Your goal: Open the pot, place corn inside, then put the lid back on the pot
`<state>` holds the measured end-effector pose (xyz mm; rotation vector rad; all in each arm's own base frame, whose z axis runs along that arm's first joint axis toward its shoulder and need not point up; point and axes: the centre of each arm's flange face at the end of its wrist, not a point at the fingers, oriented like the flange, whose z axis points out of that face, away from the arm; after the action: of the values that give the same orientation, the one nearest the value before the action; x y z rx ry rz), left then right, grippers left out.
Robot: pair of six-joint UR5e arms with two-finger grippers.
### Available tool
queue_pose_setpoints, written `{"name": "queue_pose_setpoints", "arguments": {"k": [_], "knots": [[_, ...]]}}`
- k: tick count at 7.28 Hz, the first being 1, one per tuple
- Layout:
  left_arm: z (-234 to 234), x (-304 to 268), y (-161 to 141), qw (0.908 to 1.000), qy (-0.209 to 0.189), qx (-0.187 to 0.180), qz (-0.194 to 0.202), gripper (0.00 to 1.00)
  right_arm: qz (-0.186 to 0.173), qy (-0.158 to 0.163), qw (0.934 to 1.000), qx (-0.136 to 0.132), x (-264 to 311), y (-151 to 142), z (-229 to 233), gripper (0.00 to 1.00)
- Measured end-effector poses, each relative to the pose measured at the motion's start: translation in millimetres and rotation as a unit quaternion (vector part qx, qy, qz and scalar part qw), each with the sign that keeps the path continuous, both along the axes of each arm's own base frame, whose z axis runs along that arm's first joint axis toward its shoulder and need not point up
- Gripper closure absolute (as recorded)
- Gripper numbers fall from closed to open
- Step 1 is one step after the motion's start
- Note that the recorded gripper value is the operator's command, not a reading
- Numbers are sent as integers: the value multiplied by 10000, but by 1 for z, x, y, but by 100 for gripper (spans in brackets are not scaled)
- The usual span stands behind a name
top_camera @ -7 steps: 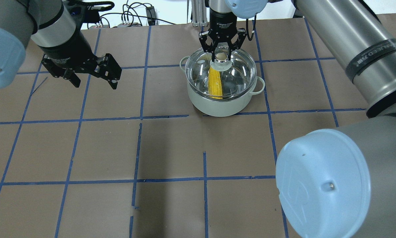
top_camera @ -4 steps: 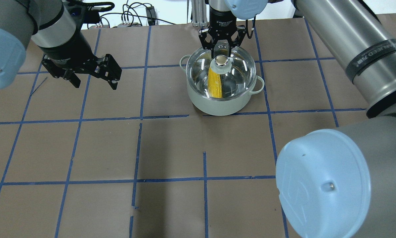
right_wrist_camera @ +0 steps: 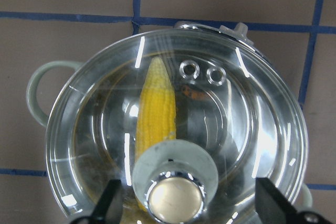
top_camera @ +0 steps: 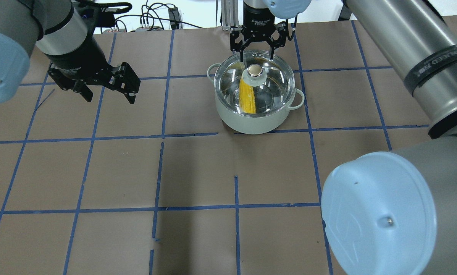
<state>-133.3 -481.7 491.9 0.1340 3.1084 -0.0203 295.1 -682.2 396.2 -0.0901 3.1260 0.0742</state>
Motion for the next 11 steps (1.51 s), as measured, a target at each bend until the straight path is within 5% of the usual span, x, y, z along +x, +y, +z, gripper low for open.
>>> {"name": "queue_pose_setpoints", "arguments": {"k": [5, 8, 11], "knots": [[1, 0, 1, 10000, 1, -13, 1, 0, -509, 28, 9986, 106, -168, 56, 139, 0], [6, 0, -2, 10000, -7, -50, 17, 0, -592, -27, 9965, 584, -194, 92, 129, 0], [4, 0, -2, 10000, -2, -31, 35, 0, -583, -1, 9969, 533, -193, 134, 105, 0]]}}
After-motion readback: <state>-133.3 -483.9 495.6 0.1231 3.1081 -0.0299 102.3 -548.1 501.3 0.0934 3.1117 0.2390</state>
